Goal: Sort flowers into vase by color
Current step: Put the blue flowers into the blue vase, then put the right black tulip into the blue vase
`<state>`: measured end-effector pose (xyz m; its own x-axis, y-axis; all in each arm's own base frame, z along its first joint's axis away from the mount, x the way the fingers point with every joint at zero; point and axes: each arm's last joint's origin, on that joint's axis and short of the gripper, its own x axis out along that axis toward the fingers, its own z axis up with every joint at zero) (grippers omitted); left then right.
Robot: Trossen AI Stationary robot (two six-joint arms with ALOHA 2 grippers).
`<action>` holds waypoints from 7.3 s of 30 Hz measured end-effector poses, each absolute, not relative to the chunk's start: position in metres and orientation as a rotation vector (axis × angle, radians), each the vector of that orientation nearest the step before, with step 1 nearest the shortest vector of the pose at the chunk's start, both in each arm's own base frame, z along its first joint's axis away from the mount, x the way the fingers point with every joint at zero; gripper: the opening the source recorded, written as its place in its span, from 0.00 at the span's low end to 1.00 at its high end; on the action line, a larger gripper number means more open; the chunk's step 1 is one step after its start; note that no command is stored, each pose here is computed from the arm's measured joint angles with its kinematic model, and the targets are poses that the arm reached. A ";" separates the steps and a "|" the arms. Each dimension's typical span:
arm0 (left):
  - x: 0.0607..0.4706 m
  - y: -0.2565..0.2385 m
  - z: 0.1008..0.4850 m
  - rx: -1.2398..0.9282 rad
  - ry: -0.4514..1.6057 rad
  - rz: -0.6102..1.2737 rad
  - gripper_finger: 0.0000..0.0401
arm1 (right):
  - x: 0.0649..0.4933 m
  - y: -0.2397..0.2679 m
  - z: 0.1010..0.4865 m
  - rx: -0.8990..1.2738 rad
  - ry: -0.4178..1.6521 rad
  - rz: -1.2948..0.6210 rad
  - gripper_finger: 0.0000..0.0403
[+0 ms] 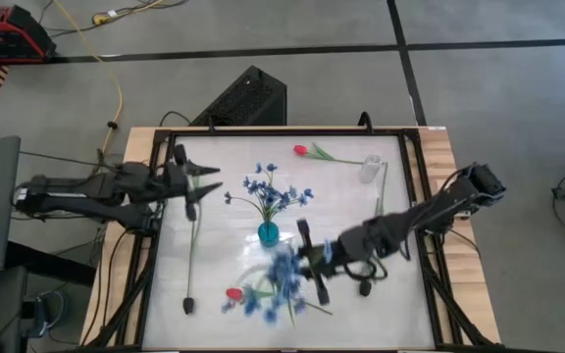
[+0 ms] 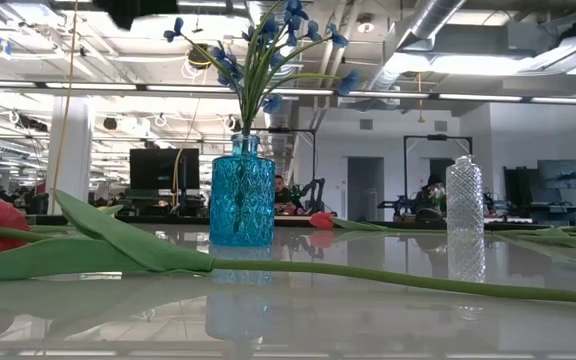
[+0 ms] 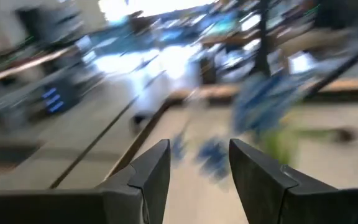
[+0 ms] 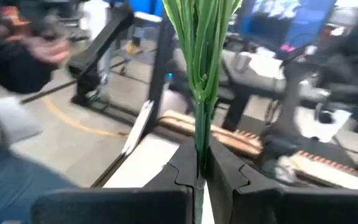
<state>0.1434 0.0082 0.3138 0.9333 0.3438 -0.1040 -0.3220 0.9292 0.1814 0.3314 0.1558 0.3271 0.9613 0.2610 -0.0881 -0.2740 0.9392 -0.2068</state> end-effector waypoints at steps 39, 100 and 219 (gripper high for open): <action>0.144 0.039 0.179 -0.048 0.132 0.452 0.39 | 0.389 0.091 0.217 -0.152 0.085 -0.299 0.10; 0.144 0.038 0.176 -0.063 0.157 0.427 0.39 | 0.389 0.092 0.264 0.047 0.941 -0.133 0.59; 0.143 0.038 0.173 -0.047 0.201 0.423 0.39 | 0.314 0.102 0.330 -0.149 0.156 -0.139 0.07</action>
<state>0.1429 0.0380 0.1726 0.8924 0.4030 -0.2030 -0.4122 0.9111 -0.0034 0.3142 0.1023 0.3299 0.9783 -0.1490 -0.1439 0.1258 0.9793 -0.1584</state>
